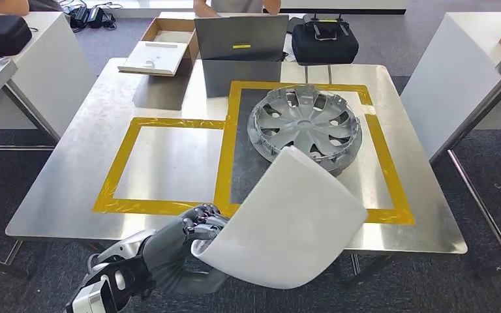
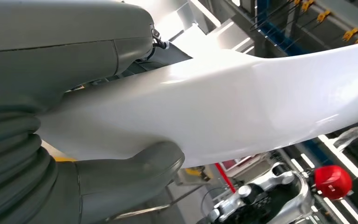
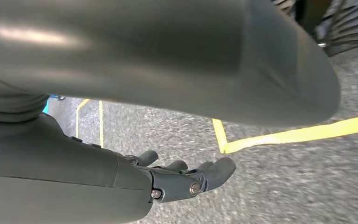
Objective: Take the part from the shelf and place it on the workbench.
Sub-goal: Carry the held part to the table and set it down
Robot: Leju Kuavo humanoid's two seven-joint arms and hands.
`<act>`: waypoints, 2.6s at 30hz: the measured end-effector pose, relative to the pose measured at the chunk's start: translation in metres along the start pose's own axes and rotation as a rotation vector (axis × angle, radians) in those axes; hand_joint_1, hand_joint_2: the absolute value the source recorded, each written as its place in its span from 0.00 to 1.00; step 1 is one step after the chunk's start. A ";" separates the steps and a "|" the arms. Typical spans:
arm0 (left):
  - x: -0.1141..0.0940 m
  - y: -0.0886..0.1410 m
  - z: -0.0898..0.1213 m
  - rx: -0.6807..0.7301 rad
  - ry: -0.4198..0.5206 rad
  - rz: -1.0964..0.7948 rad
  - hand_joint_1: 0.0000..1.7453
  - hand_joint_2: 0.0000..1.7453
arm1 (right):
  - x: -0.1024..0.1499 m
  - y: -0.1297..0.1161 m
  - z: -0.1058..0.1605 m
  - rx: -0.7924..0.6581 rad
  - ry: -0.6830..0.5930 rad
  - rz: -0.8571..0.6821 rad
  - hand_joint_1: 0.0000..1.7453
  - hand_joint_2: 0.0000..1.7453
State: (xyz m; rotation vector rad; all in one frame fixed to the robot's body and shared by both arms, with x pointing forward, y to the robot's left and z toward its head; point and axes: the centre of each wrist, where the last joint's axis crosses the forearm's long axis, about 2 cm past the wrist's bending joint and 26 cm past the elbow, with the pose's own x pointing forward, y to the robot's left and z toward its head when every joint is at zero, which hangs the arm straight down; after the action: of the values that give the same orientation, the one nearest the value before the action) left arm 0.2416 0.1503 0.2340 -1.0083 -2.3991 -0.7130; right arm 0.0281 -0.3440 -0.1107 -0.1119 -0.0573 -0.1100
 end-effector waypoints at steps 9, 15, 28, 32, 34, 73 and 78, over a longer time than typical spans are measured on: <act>0.008 0.001 0.019 0.070 -0.013 -0.112 1.00 1.00 | 0.006 -0.001 0.000 0.001 -0.024 0.065 0.00 0.00; 0.011 -0.001 0.035 0.088 0.010 -0.184 1.00 1.00 | 0.007 -0.001 0.000 0.009 -0.038 0.077 0.00 0.00; 0.011 -0.005 0.060 0.061 0.192 -0.539 1.00 1.00 | 0.008 -0.001 0.000 0.007 -0.049 0.095 0.00 0.00; 0.004 -0.004 0.070 0.020 0.261 -0.617 1.00 1.00 | 0.008 -0.001 0.000 0.005 -0.045 0.082 0.00 0.00; -0.004 0.000 0.078 -0.001 0.333 -0.674 1.00 1.00 | 0.008 -0.001 0.000 0.004 -0.042 0.076 0.00 0.00; -0.086 0.075 0.214 0.025 1.092 -1.307 0.00 0.75 | 0.004 0.006 0.000 0.006 -0.045 0.062 0.00 0.00; -0.084 0.080 0.213 0.140 1.101 -1.285 0.00 0.00 | 0.003 0.007 0.000 0.000 -0.044 0.045 0.00 0.00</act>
State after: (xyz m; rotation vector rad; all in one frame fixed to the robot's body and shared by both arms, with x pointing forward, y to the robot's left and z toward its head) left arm 0.3135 0.2841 0.0449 0.9698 -1.7085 -1.0394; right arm 0.0322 -0.3377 -0.1109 -0.1160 -0.0988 -0.0629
